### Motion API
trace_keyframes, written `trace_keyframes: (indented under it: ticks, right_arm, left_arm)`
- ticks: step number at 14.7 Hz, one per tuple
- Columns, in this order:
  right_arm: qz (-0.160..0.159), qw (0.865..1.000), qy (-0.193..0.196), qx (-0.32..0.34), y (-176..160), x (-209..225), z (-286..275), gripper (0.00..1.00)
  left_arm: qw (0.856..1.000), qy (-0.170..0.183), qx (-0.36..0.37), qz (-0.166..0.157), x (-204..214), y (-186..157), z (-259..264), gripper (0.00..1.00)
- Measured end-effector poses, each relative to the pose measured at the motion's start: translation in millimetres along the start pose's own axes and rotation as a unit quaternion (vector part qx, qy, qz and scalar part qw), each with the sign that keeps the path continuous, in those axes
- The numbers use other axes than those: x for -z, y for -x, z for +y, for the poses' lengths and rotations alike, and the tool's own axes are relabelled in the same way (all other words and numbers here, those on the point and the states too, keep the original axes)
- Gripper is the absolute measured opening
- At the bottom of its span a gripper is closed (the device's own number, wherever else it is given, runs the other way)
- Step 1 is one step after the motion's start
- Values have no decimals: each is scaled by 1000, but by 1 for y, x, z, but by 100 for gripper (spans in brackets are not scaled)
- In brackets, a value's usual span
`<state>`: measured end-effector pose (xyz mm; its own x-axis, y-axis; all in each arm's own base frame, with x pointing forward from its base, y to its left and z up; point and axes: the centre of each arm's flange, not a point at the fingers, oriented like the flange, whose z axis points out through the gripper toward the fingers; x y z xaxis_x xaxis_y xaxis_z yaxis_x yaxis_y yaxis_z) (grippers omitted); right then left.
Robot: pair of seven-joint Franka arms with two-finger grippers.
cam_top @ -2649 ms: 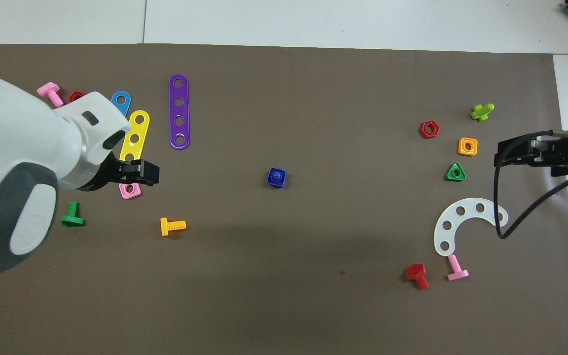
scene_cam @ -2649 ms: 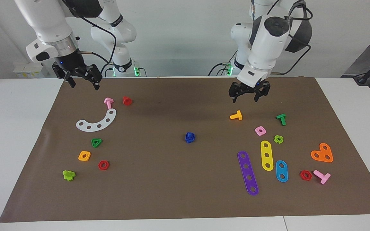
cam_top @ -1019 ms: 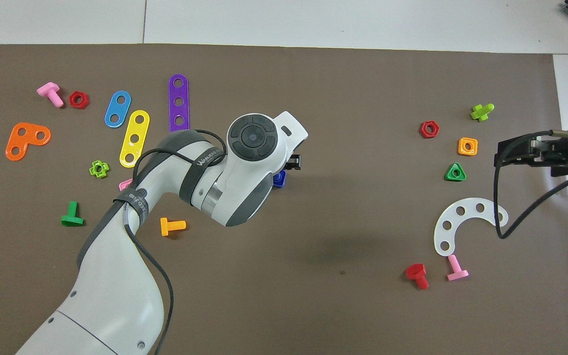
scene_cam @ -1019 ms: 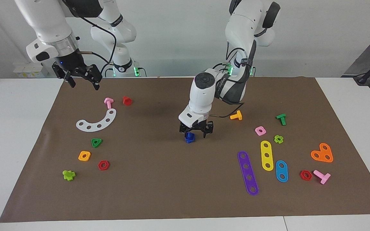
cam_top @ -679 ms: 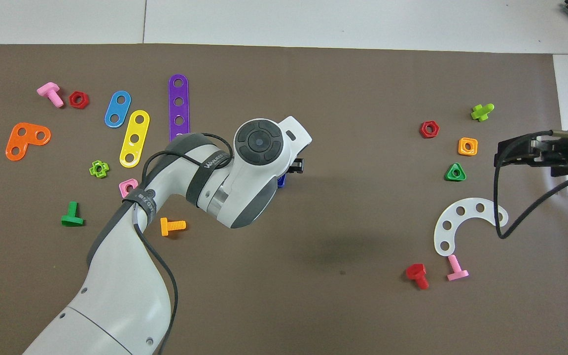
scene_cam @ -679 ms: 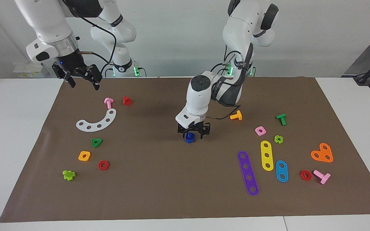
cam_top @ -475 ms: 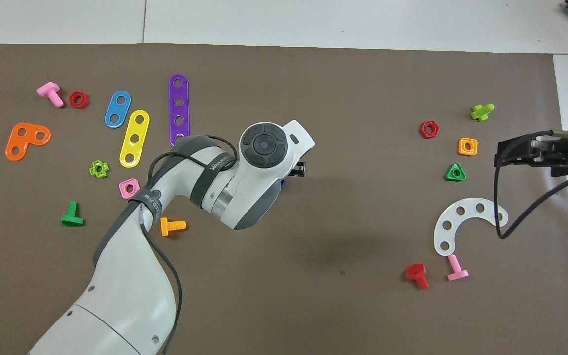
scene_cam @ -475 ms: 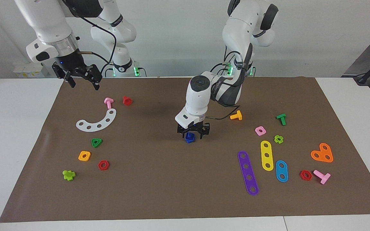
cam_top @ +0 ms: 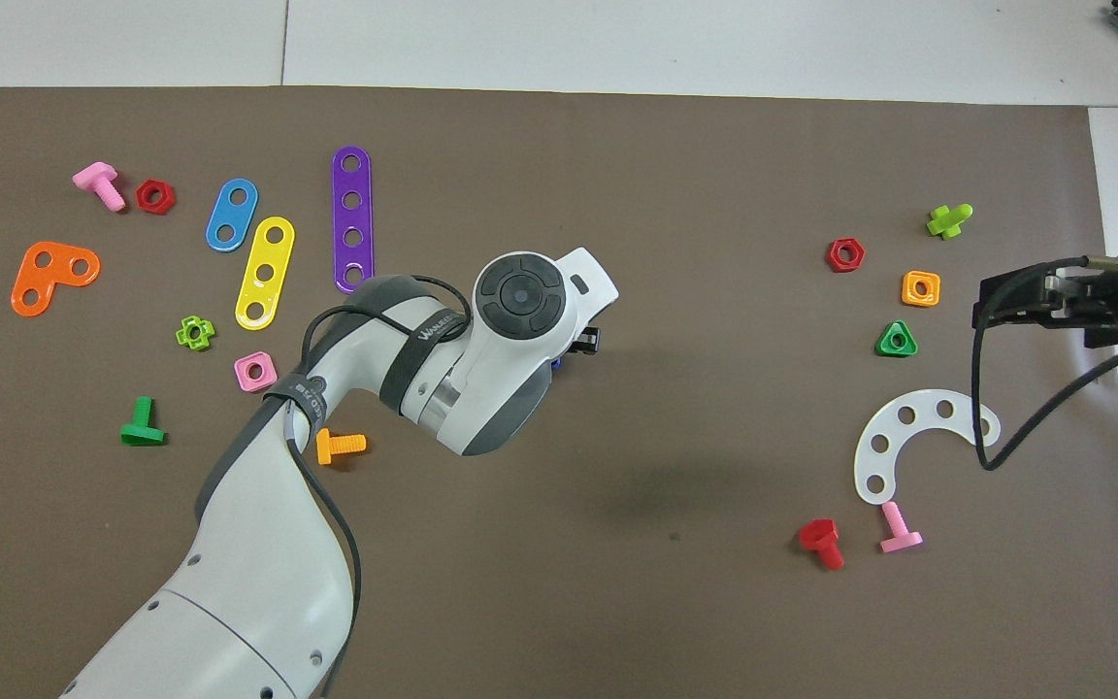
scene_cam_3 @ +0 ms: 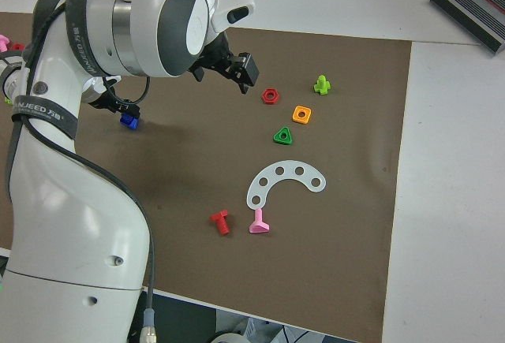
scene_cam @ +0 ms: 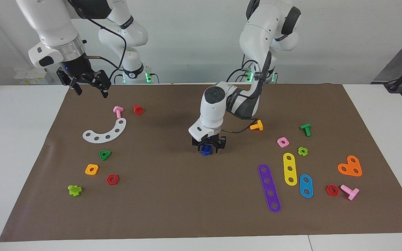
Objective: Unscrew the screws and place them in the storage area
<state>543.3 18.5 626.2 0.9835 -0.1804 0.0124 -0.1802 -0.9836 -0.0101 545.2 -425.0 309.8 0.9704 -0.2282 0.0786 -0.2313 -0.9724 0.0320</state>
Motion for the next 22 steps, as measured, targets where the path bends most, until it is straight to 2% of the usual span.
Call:
trace_keyframes:
  ticks: [9,11,22]
  right_arm:
    - [0,1000,0,0,0,0,0,100]
    - [0,1000,0,0,0,0,0,100]
    - [0,1000,0,0,0,0,0,100]
  left_arm:
    - [1000,0,-10,-2,-2,3,4,75]
    - [1000,-1,-11,-4,-3,5,5,66]
    - [1000,-1,-11,-4,-4,5,4,53]
